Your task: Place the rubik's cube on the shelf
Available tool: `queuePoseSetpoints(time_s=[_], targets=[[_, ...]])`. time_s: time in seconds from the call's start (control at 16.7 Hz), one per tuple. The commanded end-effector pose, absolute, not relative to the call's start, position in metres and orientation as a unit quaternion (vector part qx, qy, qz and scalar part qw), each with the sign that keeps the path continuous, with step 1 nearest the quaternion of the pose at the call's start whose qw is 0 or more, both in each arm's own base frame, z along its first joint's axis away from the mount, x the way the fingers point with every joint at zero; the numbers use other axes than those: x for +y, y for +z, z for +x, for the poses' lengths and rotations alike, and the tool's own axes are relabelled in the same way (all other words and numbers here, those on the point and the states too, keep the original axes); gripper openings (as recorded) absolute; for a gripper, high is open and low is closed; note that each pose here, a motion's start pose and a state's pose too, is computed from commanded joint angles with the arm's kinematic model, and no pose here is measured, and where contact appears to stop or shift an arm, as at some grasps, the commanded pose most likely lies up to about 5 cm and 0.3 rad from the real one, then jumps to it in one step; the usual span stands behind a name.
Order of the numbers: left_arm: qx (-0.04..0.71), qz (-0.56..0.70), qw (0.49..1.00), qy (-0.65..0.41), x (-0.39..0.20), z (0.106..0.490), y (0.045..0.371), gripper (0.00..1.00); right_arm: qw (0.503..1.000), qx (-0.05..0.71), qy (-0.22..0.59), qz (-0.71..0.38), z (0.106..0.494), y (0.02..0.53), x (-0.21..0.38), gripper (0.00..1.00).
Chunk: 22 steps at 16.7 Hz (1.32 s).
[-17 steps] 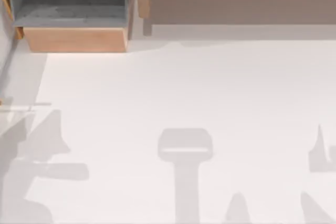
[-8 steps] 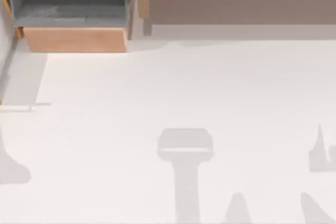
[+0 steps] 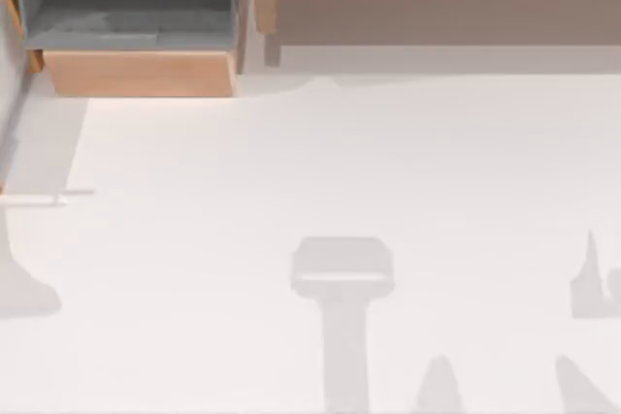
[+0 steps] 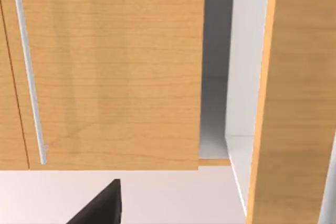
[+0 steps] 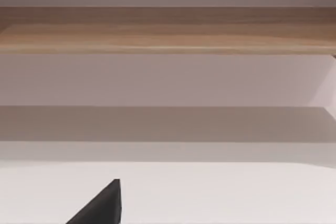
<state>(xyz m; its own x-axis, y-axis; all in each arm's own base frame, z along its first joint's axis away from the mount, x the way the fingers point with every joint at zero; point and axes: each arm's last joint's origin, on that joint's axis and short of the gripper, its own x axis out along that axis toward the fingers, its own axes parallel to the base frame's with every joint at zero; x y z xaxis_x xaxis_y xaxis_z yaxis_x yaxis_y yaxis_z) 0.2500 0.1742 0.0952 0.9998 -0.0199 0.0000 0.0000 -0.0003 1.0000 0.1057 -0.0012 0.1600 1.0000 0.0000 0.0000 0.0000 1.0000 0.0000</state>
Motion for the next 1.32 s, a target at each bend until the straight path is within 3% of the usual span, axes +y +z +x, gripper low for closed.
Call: queuePoseSetpoints(time_s=[0.3, 1.08, 1.32], targets=[[-0.007, 0.707, 0.707, -0.007, 0.1741, 0.2544, 0.0951, 1.0, 1.0, 0.0, 0.0, 0.0, 0.1057, 0.16, -0.0012, 1.0], [-0.007, 0.707, 0.707, -0.007, 0.1741, 0.2544, 0.0951, 0.02, 1.0, 0.0, 0.0, 0.0, 0.1057, 0.16, -0.0012, 1.0], [-0.007, 0.707, 0.707, -0.007, 0.1741, 0.2544, 0.0951, 0.0, 1.0, 0.0, 0.0, 0.0, 0.1057, 0.16, -0.0012, 1.0]])
